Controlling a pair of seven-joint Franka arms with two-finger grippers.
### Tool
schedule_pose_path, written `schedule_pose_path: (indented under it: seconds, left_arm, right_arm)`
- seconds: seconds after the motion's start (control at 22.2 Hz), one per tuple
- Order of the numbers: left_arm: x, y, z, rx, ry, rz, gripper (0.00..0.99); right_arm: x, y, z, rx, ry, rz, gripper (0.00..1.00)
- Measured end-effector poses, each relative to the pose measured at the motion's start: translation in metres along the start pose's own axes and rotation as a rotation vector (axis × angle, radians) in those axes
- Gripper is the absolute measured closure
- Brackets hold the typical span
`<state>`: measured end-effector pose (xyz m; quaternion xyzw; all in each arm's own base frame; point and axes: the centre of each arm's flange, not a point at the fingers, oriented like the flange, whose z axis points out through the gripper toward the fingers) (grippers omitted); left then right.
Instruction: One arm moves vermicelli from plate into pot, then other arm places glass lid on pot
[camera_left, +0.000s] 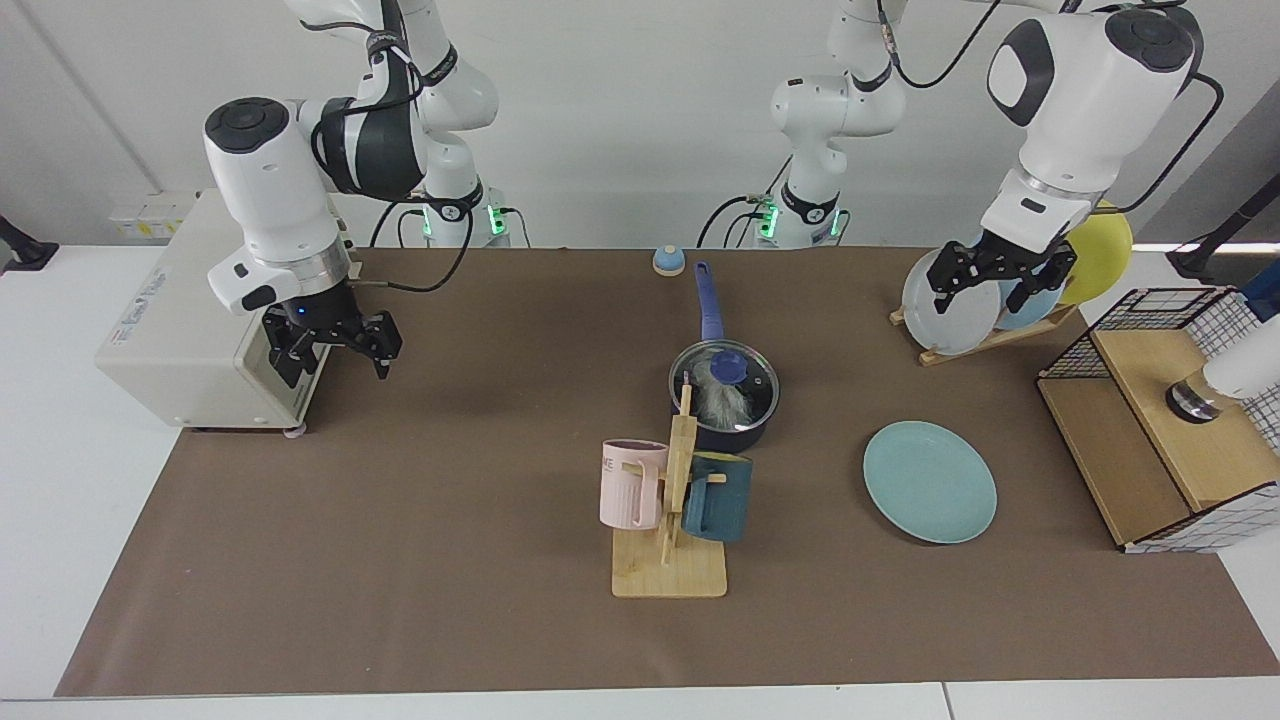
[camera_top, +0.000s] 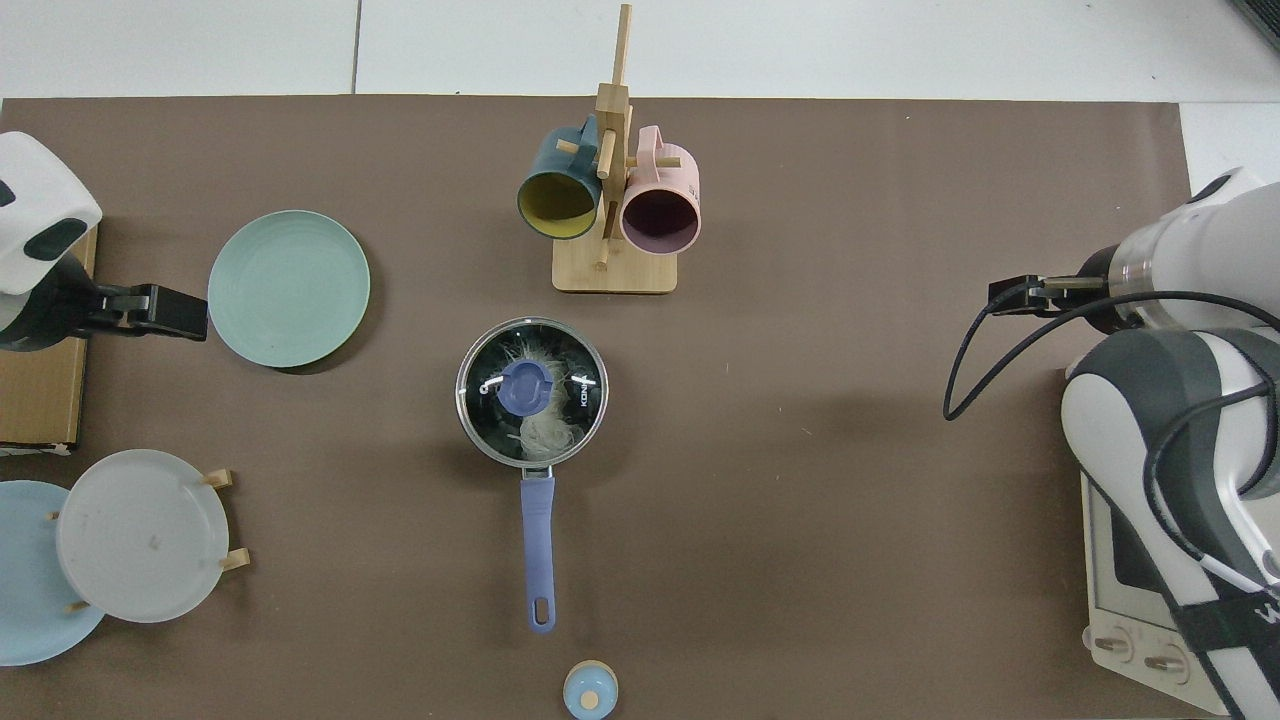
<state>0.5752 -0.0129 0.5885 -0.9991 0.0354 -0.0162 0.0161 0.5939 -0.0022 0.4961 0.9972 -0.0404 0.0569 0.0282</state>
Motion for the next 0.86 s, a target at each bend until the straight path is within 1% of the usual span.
schedule_pose_path:
  seconds: [0.14, 0.32, 0.5, 0.77, 0.86]
  left_arm:
    - [0.0, 0.0, 0.0, 0.0, 0.0, 0.0, 0.0]
    - [0.0, 0.0, 0.0, 0.0, 0.0, 0.0, 0.0]
    - [0.0, 0.0, 0.0, 0.0, 0.0, 0.0, 0.0]
    - [0.0, 0.0, 0.0, 0.0, 0.0, 0.0, 0.0]
    - [0.0, 0.0, 0.0, 0.0, 0.0, 0.0, 0.0]
  right_arm:
    - [-0.001, -0.004, -0.006, 0.005, -0.021, -0.005, 0.01]
    - [-0.001, -0.005, -0.019, 0.017, -0.022, 0.0, 0.01]
    - [-0.006, -0.003, -0.028, 0.016, -0.043, 0.003, 0.01]
    - [-0.012, -0.002, -0.039, 0.015, -0.054, 0.004, 0.01]
    - [-0.013, -0.002, -0.039, 0.021, -0.061, 0.0, 0.01]
